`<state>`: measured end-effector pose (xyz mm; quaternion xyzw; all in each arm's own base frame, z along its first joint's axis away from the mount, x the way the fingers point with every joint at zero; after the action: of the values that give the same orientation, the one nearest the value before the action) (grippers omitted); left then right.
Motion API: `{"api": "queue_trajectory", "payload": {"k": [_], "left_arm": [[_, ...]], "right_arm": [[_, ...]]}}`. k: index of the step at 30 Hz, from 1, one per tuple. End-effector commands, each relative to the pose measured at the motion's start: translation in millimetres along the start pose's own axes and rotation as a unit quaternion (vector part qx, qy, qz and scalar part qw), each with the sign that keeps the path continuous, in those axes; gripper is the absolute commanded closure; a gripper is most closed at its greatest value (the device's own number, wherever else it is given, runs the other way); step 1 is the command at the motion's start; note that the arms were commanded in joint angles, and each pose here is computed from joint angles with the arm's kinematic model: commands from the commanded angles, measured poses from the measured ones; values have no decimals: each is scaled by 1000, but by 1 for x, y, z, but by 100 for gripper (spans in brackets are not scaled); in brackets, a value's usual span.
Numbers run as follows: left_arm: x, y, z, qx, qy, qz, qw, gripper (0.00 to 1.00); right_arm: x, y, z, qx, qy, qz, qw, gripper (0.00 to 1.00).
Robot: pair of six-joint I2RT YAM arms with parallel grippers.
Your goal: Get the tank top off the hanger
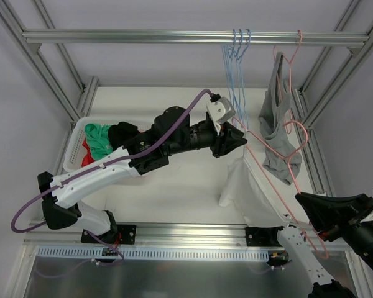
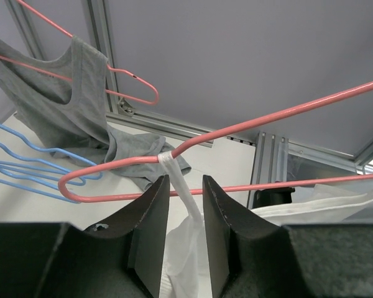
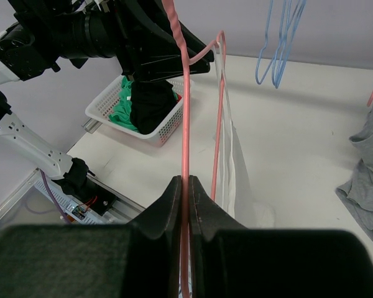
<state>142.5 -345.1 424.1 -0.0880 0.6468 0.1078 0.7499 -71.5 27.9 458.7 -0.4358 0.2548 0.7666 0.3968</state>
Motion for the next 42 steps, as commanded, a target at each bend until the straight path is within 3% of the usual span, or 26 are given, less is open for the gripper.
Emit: {"api": "queue_trajectory", "payload": {"k": [1, 3, 13, 16, 37, 40, 42], "left_arm": [[-5, -4, -1, 8, 0, -21, 1000, 73], [-4, -6, 0, 7, 1, -19, 1000, 81], [-1, -10, 2, 5, 6, -16, 1000, 87], [0, -8, 2, 3, 5, -15, 1000, 99], [4, 8, 8, -24, 6, -11, 1000, 100], [2, 11, 13, -56, 10, -11, 998, 100], [1, 15, 23, -119, 18, -8, 993, 100]], "right_arm": [[-13, -2, 9, -37, 17, -30, 999, 100], [-14, 0, 9, -39, 18, -32, 999, 100], [-14, 0, 10, -40, 18, -32, 999, 100], [-13, -1, 9, -37, 18, -32, 999, 100], [-11, -6, 2, -28, 20, -22, 999, 100], [-8, -5, 4, -44, 23, -12, 999, 100], [-5, -4, 4, -57, 31, -4, 998, 99]]}}
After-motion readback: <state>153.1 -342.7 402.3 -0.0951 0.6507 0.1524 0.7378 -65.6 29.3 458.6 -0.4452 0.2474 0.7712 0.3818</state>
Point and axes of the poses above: each gripper's point midway between its finger pads, its own y axis back along the fingers, its own z axis along the line the jaws close on, x = y × z, the point moved 9 cm from there along y, back along the fingers, and after that the axes turned 14 degrees about -y, right-handed, at the moved point
